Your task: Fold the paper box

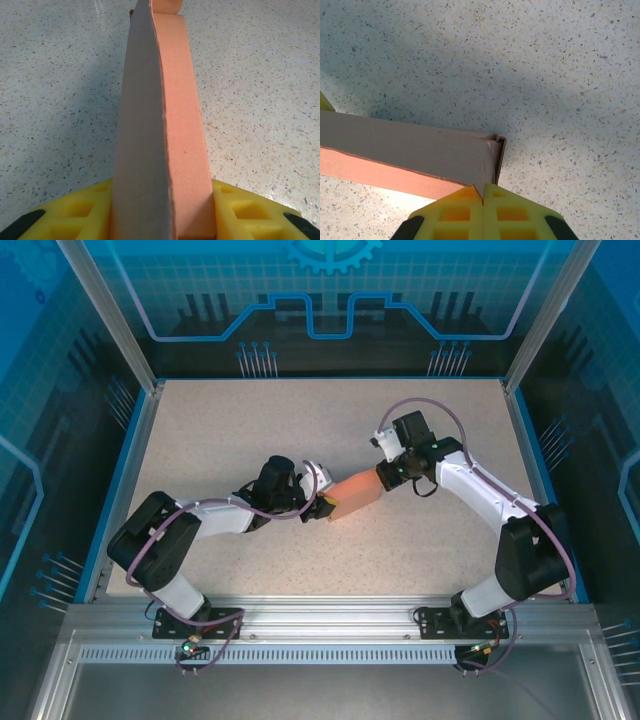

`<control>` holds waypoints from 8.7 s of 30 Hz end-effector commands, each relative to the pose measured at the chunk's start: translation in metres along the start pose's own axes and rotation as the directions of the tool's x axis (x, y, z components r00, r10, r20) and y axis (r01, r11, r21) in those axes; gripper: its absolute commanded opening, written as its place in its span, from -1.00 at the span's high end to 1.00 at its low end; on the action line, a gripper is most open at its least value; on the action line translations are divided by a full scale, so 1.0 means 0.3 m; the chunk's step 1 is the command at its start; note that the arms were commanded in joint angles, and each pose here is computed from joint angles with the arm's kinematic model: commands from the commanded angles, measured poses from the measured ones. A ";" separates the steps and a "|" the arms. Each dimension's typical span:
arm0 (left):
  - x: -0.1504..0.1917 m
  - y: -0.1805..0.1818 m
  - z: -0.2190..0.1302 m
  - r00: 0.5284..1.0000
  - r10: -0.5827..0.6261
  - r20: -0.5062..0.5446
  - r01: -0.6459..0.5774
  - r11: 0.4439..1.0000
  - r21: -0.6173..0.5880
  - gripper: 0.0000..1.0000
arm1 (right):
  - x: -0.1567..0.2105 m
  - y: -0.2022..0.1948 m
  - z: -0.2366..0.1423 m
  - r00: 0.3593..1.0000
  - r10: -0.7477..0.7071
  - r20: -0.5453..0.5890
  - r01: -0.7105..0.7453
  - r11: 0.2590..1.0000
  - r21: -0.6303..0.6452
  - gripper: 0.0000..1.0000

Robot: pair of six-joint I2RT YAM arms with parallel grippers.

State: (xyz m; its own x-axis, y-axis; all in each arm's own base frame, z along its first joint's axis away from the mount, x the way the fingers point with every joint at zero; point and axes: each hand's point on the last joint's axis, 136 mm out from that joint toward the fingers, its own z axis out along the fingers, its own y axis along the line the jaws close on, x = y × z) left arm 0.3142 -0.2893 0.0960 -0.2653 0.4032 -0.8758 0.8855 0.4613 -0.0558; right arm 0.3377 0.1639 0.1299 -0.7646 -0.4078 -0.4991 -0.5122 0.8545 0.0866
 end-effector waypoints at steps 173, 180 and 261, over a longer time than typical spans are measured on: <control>0.004 -0.067 -0.073 0.831 -0.534 0.155 0.540 0.712 -0.448 0.50 | 0.129 0.090 0.037 0.983 0.065 0.174 -0.080 0.994 0.077 0.98; -0.053 -0.090 -0.109 0.846 -0.507 0.167 0.528 0.748 -0.403 -0.10 | 0.115 0.090 0.031 0.982 0.064 0.179 -0.080 0.993 0.083 0.98; 0.065 0.041 -0.065 0.693 -0.716 0.084 0.701 0.642 -0.310 -0.44 | -0.064 0.055 -0.023 0.962 0.221 0.161 -0.175 0.950 -0.261 0.16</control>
State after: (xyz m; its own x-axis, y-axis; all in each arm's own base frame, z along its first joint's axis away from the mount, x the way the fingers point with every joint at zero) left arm 0.3230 -0.2688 0.1126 -0.7449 -0.1530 -0.6495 0.2949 0.7977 -0.5260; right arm 0.3378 0.1751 0.1350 -0.7885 -0.1767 -0.5891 -0.4293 0.8441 0.3214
